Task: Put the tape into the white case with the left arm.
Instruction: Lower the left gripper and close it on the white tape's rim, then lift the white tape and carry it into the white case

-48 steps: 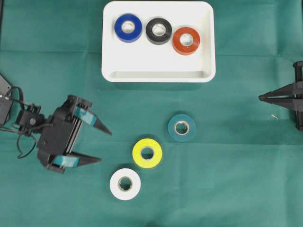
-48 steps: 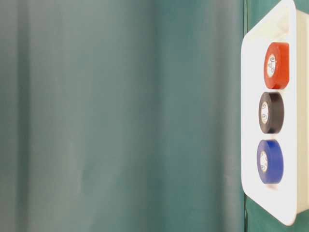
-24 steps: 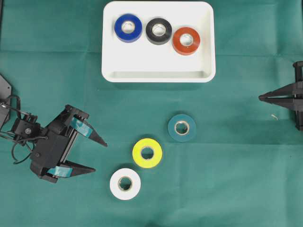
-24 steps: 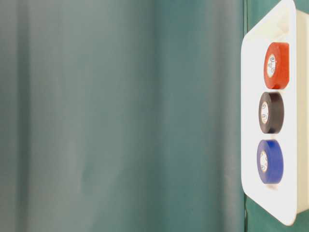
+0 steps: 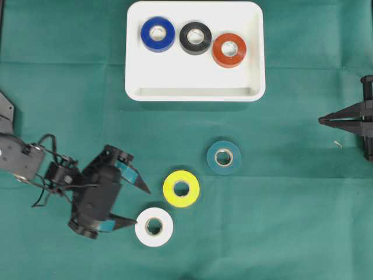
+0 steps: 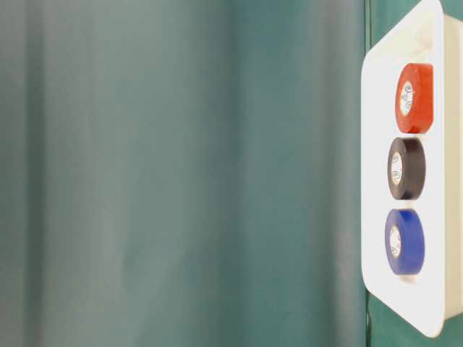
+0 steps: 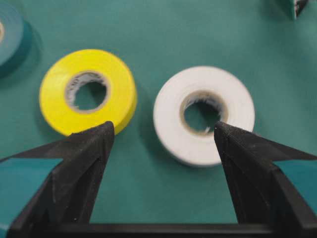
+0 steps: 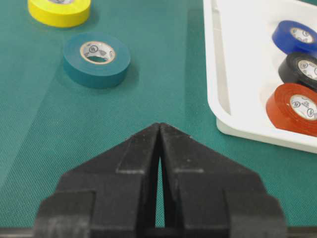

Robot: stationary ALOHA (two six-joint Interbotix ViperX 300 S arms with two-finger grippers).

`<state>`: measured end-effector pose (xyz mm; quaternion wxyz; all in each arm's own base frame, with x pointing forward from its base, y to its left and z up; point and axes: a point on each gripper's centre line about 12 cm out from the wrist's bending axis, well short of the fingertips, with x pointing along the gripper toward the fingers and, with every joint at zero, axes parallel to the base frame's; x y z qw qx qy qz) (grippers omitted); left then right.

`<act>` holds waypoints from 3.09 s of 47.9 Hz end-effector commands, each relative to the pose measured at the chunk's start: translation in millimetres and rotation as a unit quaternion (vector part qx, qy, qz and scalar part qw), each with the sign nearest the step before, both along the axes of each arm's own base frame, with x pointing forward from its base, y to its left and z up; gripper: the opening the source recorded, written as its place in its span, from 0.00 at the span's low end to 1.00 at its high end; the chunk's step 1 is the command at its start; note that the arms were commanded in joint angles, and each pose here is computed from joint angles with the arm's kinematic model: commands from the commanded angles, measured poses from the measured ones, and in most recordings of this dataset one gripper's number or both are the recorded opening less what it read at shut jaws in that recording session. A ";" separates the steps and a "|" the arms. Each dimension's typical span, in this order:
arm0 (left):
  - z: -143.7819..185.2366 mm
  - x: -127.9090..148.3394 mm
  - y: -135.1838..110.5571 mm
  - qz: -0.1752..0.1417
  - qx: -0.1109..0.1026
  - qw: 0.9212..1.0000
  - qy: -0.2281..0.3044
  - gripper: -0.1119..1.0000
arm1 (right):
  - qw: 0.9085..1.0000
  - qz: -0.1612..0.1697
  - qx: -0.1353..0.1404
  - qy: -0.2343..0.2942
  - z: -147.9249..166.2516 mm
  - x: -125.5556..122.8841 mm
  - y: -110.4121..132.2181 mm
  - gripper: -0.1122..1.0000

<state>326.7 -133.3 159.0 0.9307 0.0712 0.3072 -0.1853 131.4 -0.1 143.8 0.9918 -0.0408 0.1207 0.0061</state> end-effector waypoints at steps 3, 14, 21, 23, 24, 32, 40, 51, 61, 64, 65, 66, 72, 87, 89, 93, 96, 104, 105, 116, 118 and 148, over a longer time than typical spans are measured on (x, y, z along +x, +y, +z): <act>5.2 11.7 -7.8 0.021 -0.033 0.999 0.009 0.83 | 1.000 0.000 0.000 -0.005 3.6 1.7 -0.1 0.02; -1.1 19.0 -18.6 0.061 -0.080 0.993 0.056 0.83 | 1.000 0.000 0.000 -0.006 4.2 1.9 -0.1 0.02; -8.7 25.2 -21.6 0.091 -0.097 0.986 0.099 0.82 | 1.000 0.000 0.000 -0.005 3.6 1.7 -0.1 0.02; -10.7 27.3 -21.9 0.095 -0.095 0.985 0.107 0.82 | 1.000 0.000 0.000 -0.005 3.6 1.7 -0.1 0.02; -11.8 27.8 -22.2 0.096 -0.093 0.985 0.111 0.83 | 1.000 0.000 0.000 -0.005 3.6 1.7 -0.1 0.02; -20.1 38.2 -22.2 0.107 -0.086 0.982 0.132 0.83 | 1.000 0.000 0.000 -0.007 4.0 1.7 0.0 0.02; -22.1 53.5 -24.2 0.125 -0.088 0.976 0.156 0.82 | 1.000 0.000 0.000 -0.005 3.6 1.7 -0.1 0.02; -37.2 58.7 -18.6 0.153 -0.064 0.961 0.221 0.82 | 1.000 0.000 0.000 -0.005 3.6 1.7 -0.1 0.02; -45.6 56.7 -15.1 0.159 -0.051 0.956 0.242 0.82 | 1.000 0.000 0.000 -0.006 3.8 1.7 -0.1 0.02; -46.2 56.7 -15.1 0.159 -0.051 0.956 0.243 0.82 | 1.000 0.000 0.000 -0.005 3.6 1.7 -0.1 0.02; -45.6 56.7 -15.1 0.159 -0.051 0.956 0.242 0.82 | 1.000 0.000 0.000 -0.006 3.8 1.7 -0.1 0.02; -45.6 56.7 -15.1 0.159 -0.051 0.956 0.242 0.82 | 1.000 0.000 0.000 -0.005 3.6 1.7 -0.1 0.02; -45.2 57.4 -14.6 0.159 -0.051 0.956 0.241 0.82 | 1.000 0.000 0.000 -0.006 3.8 1.7 -0.1 0.02; -45.0 56.7 -15.0 0.155 -0.048 0.957 0.240 0.37 | 1.000 0.000 0.000 -0.007 4.4 2.0 0.0 0.02; -44.3 56.8 -15.0 0.155 -0.049 0.957 0.240 0.34 | 1.000 0.000 0.000 -0.005 3.6 1.7 -0.1 0.02; -42.4 56.8 -15.1 0.154 -0.050 0.958 0.238 0.34 | 1.000 0.000 0.000 -0.005 3.6 1.7 -0.1 0.02; -40.5 56.8 -15.1 0.154 -0.051 0.958 0.236 0.34 | 1.000 0.000 0.000 -0.006 4.2 1.9 -0.1 0.02; -26.2 53.7 -18.6 0.147 -0.056 0.962 0.225 0.34 | 1.000 0.000 0.000 -0.006 3.8 1.7 -0.1 0.02; -22.3 52.6 -19.5 0.145 -0.058 0.963 0.222 0.34 | 1.000 0.000 0.000 -0.005 3.6 1.7 -0.1 0.02; 20.3 38.4 -18.5 0.133 -0.077 0.971 0.186 0.34 | 1.000 0.000 0.000 -0.006 3.8 1.7 -0.1 0.02; 24.1 33.3 -16.4 0.133 -0.077 0.971 0.186 0.34 | 1.000 0.000 0.000 -0.005 3.6 1.7 -0.1 0.02; 26.7 27.5 73.6 0.192 -0.040 0.964 0.179 0.34 | 1.000 0.000 0.000 -0.006 4.2 1.9 -0.1 0.02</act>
